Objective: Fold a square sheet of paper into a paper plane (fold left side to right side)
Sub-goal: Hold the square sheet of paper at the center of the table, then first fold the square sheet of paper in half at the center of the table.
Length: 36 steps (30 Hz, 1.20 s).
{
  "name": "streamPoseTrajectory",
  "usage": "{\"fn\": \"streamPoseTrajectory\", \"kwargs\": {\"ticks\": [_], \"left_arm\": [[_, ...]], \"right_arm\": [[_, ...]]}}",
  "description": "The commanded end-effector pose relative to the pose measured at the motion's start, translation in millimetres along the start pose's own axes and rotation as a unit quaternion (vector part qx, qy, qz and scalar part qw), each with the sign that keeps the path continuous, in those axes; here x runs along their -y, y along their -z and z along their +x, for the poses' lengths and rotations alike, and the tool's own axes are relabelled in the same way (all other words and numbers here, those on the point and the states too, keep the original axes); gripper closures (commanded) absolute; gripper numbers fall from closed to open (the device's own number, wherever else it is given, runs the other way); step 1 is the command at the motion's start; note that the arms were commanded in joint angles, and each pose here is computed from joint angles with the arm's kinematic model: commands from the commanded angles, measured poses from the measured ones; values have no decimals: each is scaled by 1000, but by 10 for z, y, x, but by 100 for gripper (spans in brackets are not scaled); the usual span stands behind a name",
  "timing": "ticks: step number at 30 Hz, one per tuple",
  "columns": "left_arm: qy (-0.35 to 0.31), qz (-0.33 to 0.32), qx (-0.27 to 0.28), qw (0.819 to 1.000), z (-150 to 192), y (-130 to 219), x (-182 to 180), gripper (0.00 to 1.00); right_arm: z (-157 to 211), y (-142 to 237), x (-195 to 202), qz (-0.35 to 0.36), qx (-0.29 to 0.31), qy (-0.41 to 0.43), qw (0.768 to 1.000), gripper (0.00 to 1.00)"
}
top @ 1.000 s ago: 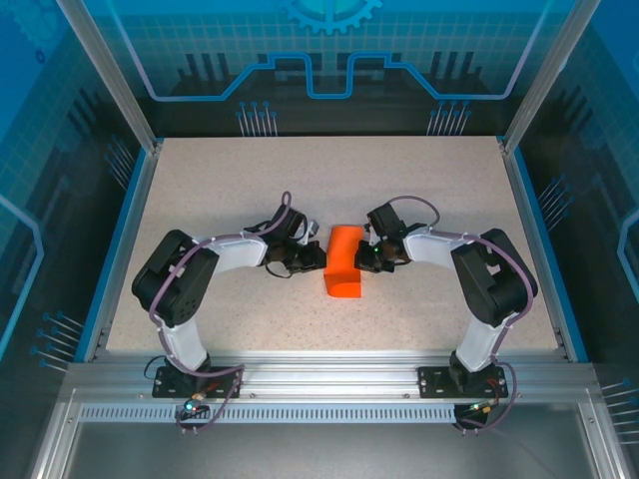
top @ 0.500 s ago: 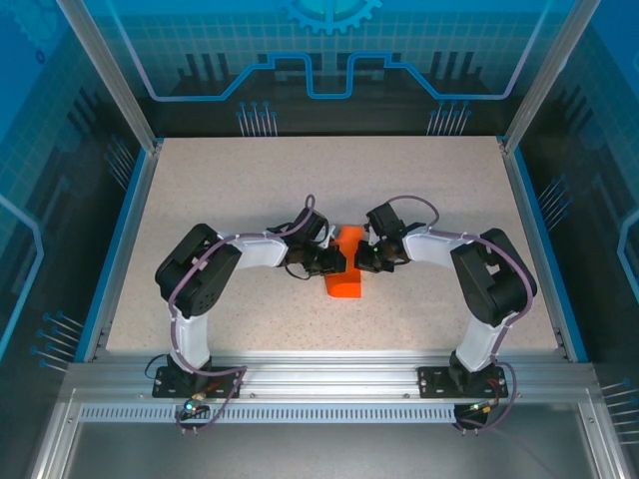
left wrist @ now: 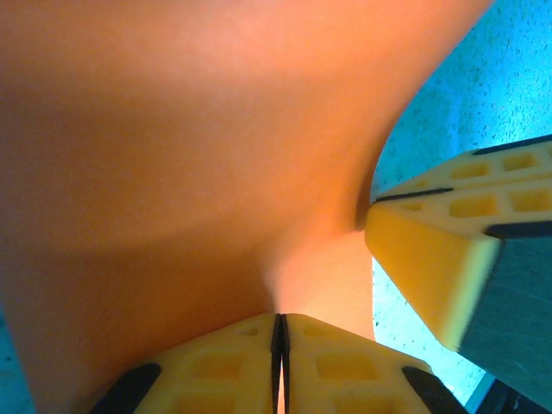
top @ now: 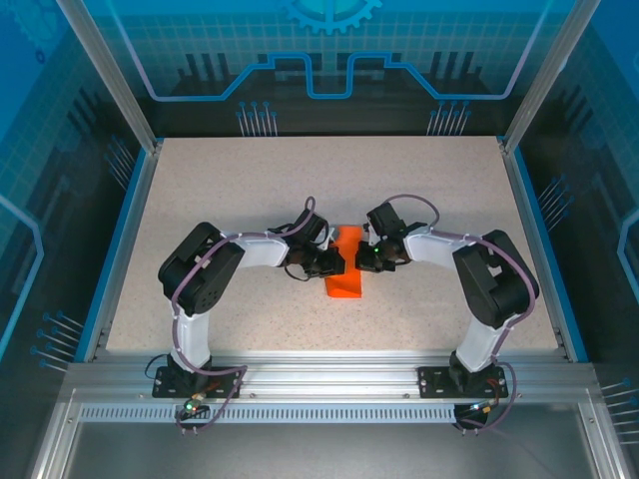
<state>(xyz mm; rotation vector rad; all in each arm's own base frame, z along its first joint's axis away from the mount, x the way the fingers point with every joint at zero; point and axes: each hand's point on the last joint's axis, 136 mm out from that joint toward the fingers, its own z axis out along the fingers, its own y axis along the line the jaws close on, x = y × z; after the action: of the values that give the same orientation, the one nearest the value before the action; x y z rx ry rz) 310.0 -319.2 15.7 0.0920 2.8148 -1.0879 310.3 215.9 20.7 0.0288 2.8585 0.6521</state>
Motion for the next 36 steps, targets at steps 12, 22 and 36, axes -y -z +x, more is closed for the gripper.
{"fn": "streamPoseTrajectory", "kwargs": {"ticks": [12, 22, 36], "left_arm": [[25, -41, -27, 998, 168, -102, -222, 88], [21, -40, -29, 999, 183, -92, -199, 87], [23, -34, -59, 997, 571, 48, -146, 87]], "right_arm": [[-451, 24, -336, -55, 47, 34, 997, 93], [-407, -279, -172, -24, 7, 6, 1000, 93], [-226, -429, 183, 35, -43, -52, 997, 94]]}}
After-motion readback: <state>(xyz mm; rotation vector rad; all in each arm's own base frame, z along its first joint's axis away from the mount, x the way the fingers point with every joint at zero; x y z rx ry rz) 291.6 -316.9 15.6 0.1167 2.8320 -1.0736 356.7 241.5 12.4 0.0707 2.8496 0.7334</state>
